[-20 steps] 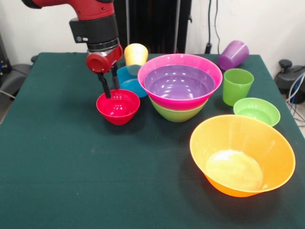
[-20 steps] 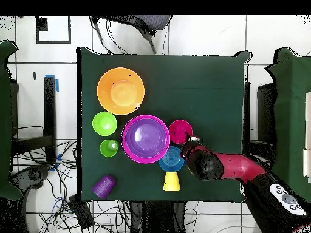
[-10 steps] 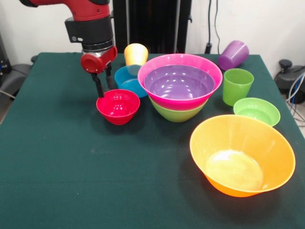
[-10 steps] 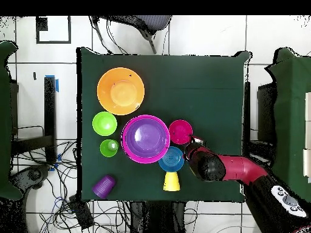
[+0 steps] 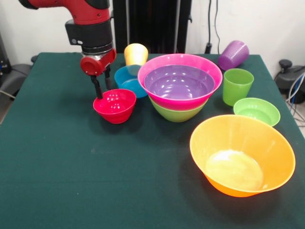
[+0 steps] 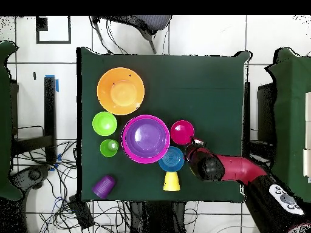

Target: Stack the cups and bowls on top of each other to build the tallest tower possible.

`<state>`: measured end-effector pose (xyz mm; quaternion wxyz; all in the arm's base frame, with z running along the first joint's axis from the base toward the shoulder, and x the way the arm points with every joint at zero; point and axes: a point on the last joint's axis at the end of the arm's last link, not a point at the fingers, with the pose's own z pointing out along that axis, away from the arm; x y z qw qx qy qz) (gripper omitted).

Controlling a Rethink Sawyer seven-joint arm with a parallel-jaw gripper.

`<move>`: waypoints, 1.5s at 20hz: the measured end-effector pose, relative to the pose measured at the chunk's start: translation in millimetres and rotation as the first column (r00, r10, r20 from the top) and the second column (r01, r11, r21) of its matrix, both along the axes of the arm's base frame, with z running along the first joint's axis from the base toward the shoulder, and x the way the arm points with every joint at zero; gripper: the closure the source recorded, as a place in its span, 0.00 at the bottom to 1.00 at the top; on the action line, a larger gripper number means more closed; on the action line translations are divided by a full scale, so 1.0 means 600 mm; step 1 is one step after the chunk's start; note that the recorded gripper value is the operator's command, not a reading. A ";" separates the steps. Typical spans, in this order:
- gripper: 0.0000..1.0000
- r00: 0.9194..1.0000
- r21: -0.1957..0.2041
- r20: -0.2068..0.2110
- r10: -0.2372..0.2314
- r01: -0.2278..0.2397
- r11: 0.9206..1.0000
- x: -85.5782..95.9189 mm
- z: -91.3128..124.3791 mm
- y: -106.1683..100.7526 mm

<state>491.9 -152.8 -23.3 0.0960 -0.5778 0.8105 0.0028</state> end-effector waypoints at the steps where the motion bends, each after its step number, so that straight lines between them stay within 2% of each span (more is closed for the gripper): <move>1: 0.00 1.000 0.001 -0.002 -0.001 0.001 1.000 -0.001 -0.002 0.000; 11: 0.00 1.000 -0.003 -0.020 0.002 -0.002 1.000 -0.010 -0.015 0.002; 30: 0.00 0.999 -0.020 -0.047 0.018 -0.019 1.000 -0.023 -0.019 0.004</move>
